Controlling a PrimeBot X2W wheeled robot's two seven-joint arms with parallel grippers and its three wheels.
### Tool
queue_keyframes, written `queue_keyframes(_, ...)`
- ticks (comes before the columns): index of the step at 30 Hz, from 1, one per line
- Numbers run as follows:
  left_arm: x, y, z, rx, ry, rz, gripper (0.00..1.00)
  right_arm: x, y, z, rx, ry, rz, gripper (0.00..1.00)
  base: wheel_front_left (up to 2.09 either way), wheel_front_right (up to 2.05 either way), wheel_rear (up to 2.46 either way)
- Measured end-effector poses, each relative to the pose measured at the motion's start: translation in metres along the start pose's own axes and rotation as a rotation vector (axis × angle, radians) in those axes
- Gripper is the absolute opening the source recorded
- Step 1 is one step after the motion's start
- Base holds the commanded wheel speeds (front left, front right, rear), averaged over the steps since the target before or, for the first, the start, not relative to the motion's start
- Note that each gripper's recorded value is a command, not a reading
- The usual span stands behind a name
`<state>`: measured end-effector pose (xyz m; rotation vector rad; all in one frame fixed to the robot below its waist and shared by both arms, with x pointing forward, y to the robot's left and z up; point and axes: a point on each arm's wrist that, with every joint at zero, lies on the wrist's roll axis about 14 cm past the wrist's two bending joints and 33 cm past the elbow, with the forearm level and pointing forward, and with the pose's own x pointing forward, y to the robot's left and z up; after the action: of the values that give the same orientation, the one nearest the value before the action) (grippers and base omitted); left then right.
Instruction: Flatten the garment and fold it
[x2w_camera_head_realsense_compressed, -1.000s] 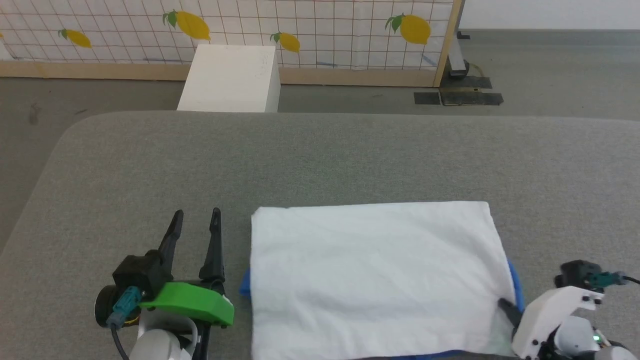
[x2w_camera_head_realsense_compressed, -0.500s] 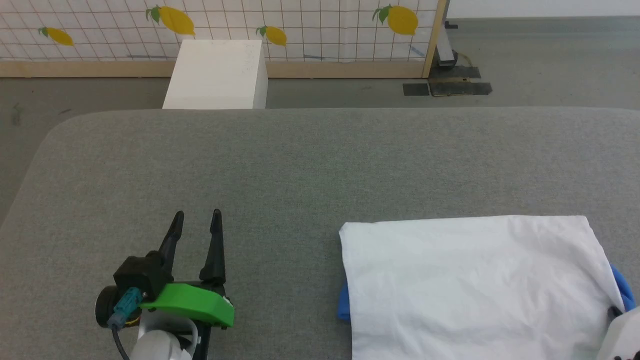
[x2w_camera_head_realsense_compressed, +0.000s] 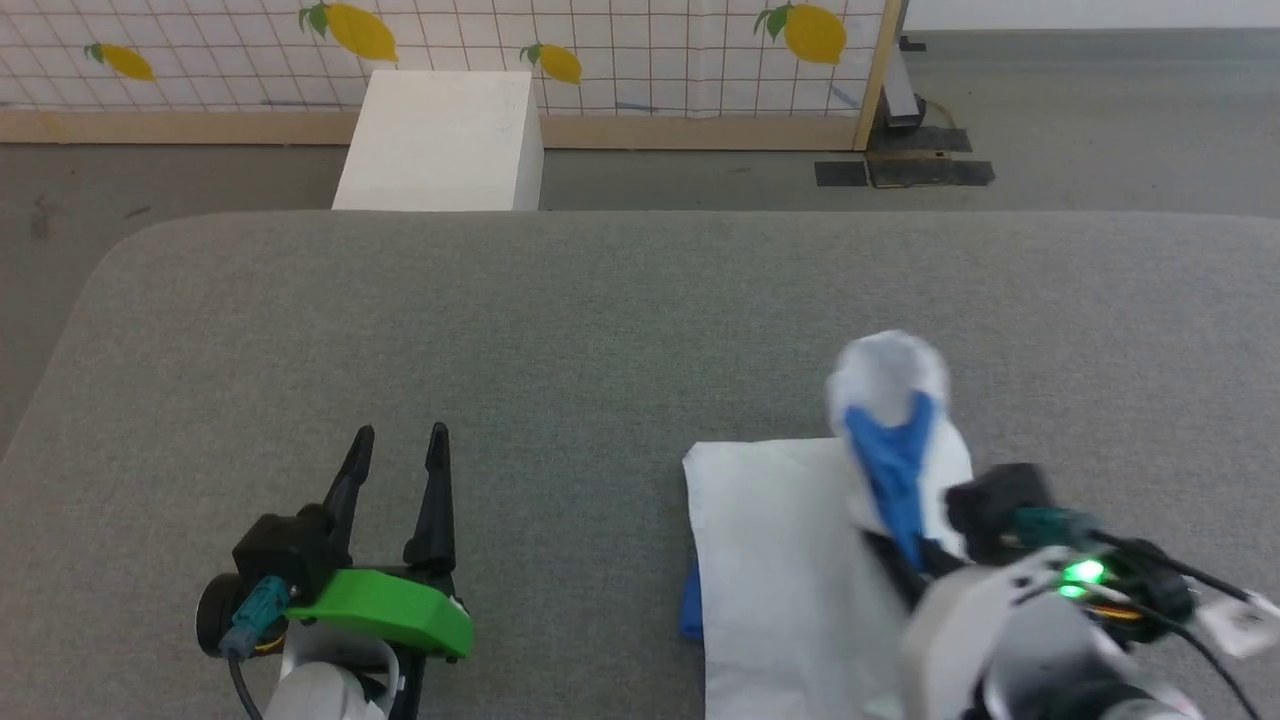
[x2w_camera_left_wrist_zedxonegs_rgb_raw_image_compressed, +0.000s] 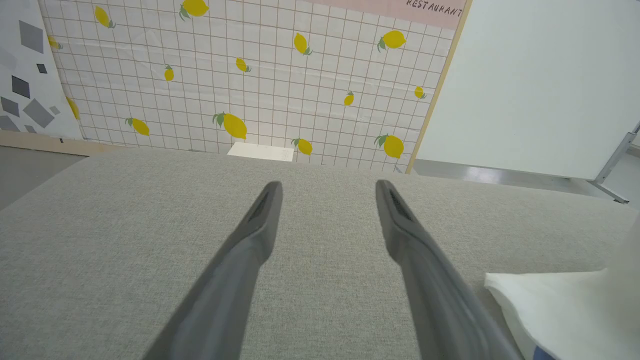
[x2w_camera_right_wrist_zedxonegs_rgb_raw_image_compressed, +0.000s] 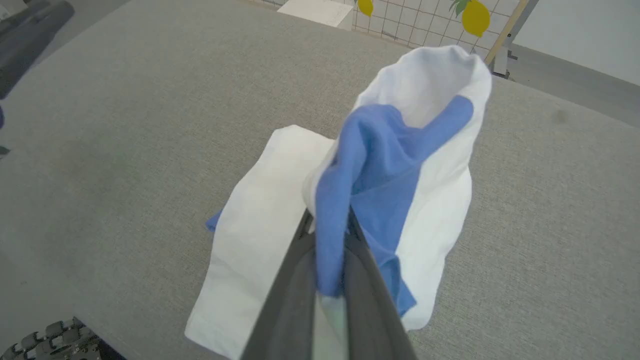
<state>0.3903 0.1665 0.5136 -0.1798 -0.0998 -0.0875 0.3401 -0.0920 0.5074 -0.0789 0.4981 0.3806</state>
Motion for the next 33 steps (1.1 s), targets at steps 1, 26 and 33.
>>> queue_keyframes(1,0.000,0.001,-0.001,0.000,0.002,0.002,1.00,0.005,0.010,0.000,-0.021,0.009,0.033,0.00,0.00,0.00,0.00)
queue_keyframes(26,-0.005,0.012,-0.007,0.002,0.020,0.036,1.00,0.028,0.027,0.066,0.255,-0.410,0.200,1.00,0.00,0.00,0.00)
queue_keyframes(33,0.001,0.011,-0.003,0.002,0.007,0.031,1.00,0.010,-0.068,0.031,0.443,-0.549,-0.096,1.00,0.00,0.00,0.00)
